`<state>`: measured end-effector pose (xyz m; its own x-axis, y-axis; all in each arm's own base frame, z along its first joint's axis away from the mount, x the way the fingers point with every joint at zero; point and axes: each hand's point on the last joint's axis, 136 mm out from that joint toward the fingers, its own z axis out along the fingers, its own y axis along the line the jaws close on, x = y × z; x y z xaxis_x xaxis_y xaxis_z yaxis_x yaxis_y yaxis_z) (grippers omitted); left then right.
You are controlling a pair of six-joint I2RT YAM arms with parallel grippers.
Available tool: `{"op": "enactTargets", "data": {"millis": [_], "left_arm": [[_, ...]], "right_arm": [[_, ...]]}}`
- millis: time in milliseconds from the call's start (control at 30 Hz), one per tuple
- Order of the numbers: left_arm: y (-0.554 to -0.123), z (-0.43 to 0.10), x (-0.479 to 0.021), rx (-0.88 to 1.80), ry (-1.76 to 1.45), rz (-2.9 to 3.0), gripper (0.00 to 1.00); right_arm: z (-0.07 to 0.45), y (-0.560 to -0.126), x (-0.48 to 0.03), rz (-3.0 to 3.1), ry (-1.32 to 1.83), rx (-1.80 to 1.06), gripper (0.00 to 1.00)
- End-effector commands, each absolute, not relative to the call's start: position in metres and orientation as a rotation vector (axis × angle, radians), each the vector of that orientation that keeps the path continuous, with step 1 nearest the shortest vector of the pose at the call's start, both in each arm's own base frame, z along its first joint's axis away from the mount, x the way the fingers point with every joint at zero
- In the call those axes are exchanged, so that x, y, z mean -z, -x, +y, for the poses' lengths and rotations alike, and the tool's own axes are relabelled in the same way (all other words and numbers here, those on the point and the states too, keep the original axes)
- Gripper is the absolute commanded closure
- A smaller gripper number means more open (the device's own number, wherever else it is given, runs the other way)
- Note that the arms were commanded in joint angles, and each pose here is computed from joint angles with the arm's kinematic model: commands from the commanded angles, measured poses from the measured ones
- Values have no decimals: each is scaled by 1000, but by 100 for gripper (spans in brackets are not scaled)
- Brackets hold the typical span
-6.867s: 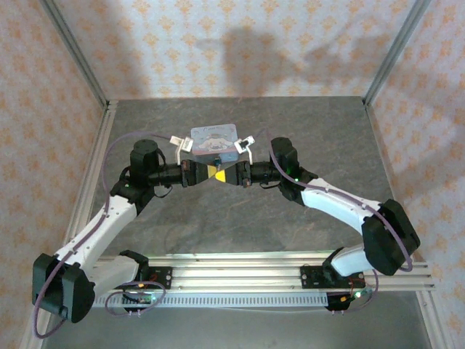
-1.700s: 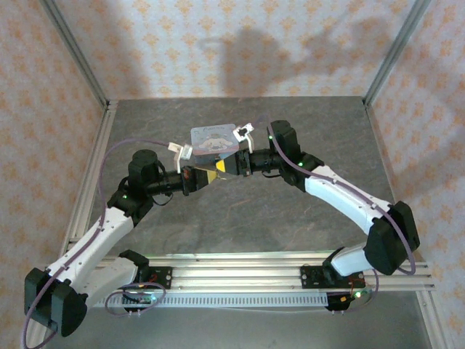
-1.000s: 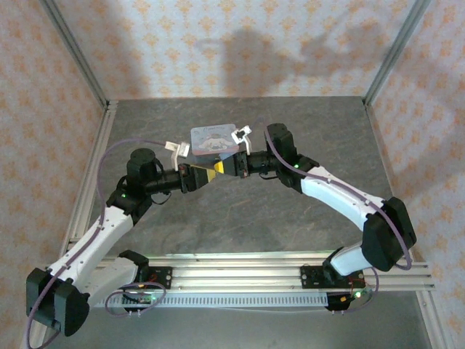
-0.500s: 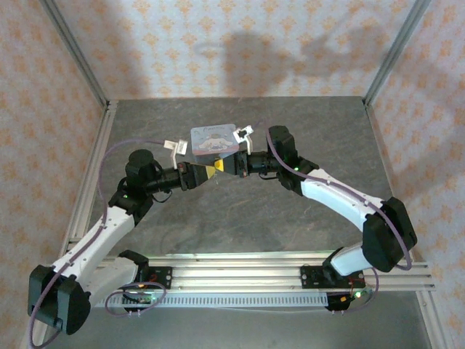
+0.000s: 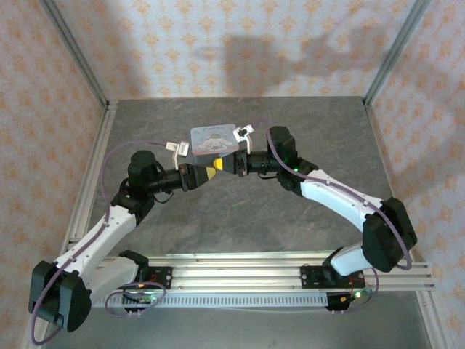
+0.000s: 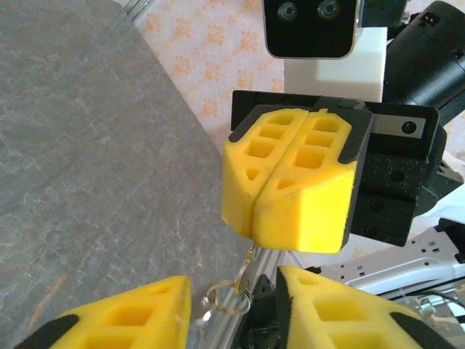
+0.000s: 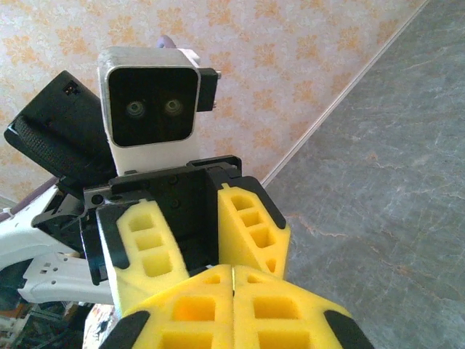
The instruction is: Unlock a padlock with a key
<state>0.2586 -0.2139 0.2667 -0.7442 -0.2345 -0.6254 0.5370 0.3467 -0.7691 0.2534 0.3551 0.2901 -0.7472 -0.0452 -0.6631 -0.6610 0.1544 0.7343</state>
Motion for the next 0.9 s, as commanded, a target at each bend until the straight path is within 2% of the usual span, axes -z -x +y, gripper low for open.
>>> {"op": "enactTargets", "data": {"millis": [0, 133, 300, 400, 567, 733, 867], "left_arm": [[-254, -219, -278, 1488, -325, 1891, 69], [-253, -222, -276, 1496, -337, 1900, 73], [-252, -220, -273, 1477, -338, 1914, 85], [-250, -219, -269, 1460, -337, 1931, 83], [-252, -217, -267, 1446, -321, 1938, 72], [-255, -216, -275, 1450, -315, 1915, 79], [-255, -217, -276, 1449, -317, 1914, 81]], "right_arm": [[357, -247, -310, 1853, 711, -1650, 100], [357, -248, -310, 1851, 708, -1645, 100], [357, -250, -309, 1853, 698, -1636, 100], [355, -251, -307, 1859, 684, -1615, 100], [353, -252, -306, 1856, 672, -1599, 100], [352, -251, -308, 1850, 673, -1600, 100], [350, -251, -304, 1857, 659, -1586, 100]]}}
